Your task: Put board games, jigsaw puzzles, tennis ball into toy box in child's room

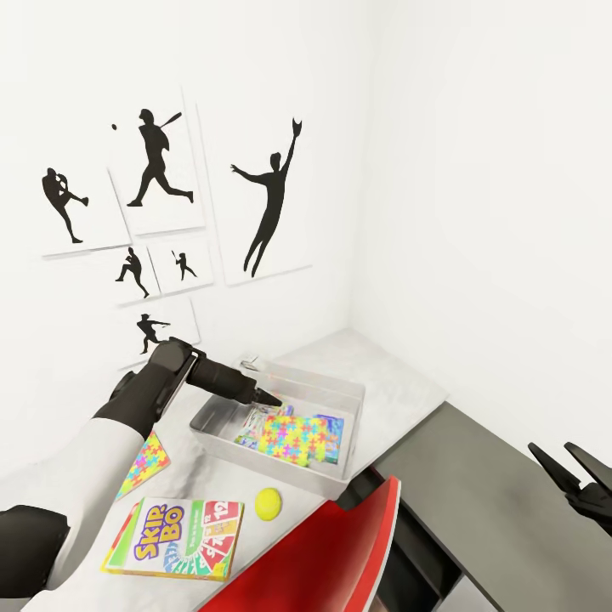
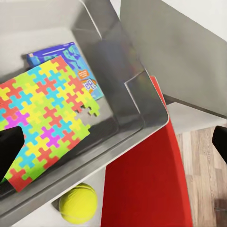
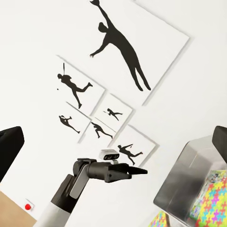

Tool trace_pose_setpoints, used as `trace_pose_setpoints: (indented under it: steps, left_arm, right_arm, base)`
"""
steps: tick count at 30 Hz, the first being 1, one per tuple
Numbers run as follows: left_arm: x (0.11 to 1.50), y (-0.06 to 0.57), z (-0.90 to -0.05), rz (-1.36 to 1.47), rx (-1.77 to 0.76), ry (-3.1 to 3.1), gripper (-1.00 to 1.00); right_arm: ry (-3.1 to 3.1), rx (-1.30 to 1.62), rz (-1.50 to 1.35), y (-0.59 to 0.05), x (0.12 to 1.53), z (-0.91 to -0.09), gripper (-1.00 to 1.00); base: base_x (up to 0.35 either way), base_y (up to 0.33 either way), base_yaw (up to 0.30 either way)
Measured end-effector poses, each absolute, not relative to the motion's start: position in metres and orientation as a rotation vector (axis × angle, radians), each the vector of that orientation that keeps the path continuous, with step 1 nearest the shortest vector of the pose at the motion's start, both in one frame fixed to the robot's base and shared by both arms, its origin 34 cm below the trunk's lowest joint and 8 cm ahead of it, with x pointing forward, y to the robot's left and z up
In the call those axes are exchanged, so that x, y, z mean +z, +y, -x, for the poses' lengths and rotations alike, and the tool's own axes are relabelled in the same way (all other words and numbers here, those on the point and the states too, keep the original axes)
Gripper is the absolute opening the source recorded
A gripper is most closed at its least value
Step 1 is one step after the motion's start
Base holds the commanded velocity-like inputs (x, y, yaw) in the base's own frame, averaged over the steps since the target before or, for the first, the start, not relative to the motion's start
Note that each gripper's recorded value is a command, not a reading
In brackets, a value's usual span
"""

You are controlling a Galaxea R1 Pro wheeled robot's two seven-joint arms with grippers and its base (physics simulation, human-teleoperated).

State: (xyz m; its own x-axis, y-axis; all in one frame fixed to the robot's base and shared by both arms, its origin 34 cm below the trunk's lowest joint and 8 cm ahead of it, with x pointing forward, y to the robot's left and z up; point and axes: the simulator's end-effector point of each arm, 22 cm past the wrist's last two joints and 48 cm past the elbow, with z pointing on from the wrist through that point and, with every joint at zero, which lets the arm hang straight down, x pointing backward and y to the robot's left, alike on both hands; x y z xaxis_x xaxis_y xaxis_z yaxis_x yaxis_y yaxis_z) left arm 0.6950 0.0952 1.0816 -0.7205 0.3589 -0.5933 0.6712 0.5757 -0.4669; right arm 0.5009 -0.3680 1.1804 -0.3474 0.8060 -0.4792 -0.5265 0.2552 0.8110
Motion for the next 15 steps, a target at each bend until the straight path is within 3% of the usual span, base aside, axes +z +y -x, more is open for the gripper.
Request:
trace_pose_setpoints:
  steps: [15]
  left_arm:
    - [1.122,0.115,-0.704,-0.776,-1.018,2.268,1.00]
  right_arm:
    - [1.328,1.409,-0.292,-0.368,1.181,-0.501,1.00]
  base:
    - [0.000,0.000,0.000]
